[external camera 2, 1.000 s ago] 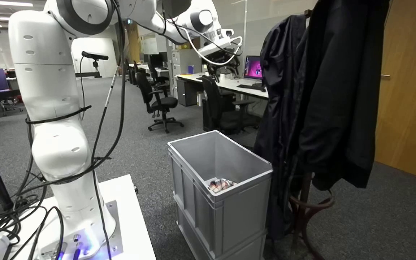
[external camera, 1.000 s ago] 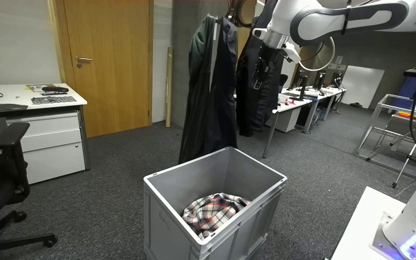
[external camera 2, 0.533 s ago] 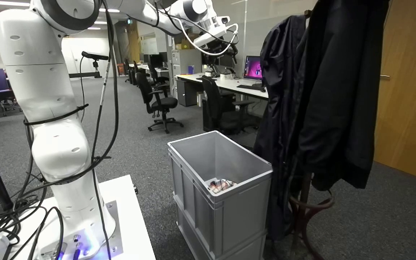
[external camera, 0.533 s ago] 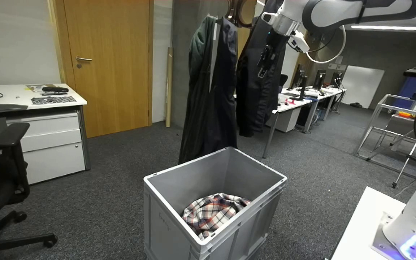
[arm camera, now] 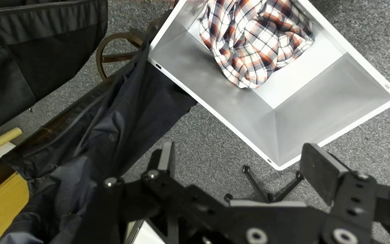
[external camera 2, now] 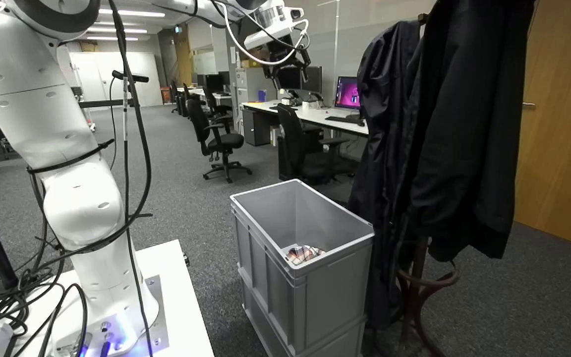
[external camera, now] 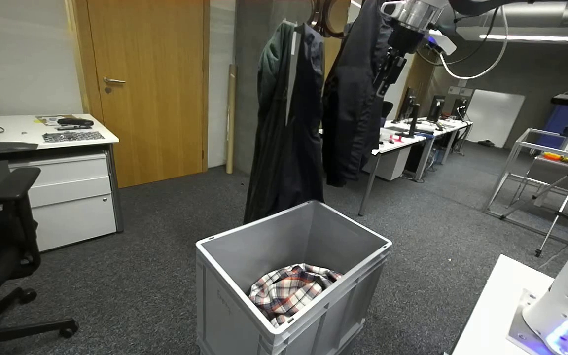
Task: Put the flannel shirt inside the grey container.
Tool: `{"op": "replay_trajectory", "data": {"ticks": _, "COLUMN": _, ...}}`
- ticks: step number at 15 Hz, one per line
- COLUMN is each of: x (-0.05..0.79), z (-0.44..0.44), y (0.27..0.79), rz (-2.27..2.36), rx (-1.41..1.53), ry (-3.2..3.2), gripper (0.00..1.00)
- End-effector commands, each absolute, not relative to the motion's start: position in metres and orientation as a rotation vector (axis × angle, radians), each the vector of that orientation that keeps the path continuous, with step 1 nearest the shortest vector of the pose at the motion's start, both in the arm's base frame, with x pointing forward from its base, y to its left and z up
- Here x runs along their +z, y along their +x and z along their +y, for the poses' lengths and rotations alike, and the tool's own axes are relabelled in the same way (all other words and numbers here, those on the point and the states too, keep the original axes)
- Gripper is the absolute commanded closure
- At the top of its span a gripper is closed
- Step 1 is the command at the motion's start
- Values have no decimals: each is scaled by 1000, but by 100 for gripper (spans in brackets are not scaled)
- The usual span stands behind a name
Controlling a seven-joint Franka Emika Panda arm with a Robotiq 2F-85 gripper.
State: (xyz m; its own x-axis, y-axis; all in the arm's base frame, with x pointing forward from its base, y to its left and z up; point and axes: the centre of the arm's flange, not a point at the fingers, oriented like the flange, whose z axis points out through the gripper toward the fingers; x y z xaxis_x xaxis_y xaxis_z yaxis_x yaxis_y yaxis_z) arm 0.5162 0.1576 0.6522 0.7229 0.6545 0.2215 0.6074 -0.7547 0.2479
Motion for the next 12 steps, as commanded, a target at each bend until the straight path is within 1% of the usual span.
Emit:
{"op": "replay_trajectory", "data": {"ticks": 1, "x": 656, "z": 140, "y": 496, "rz": 898, "rx": 477, "ry": 2823, "gripper": 0}}
{"op": "replay_trajectory", "data": {"ticks": 3, "x": 656, "z": 135, "y": 494, "rz": 878, "rx": 492, "ry": 2846, "gripper": 0}}
{"op": "replay_trajectory", "data": {"ticks": 4, "x": 656, "z": 146, "y": 509, "rz": 913, "rx": 460, "ry": 2814, "gripper": 0}}
{"op": "replay_trajectory", "data": {"ticks": 12, "x": 655, "z": 143, "y": 507, "rz": 898, "rx": 457, "ry": 2829, "gripper": 0}}
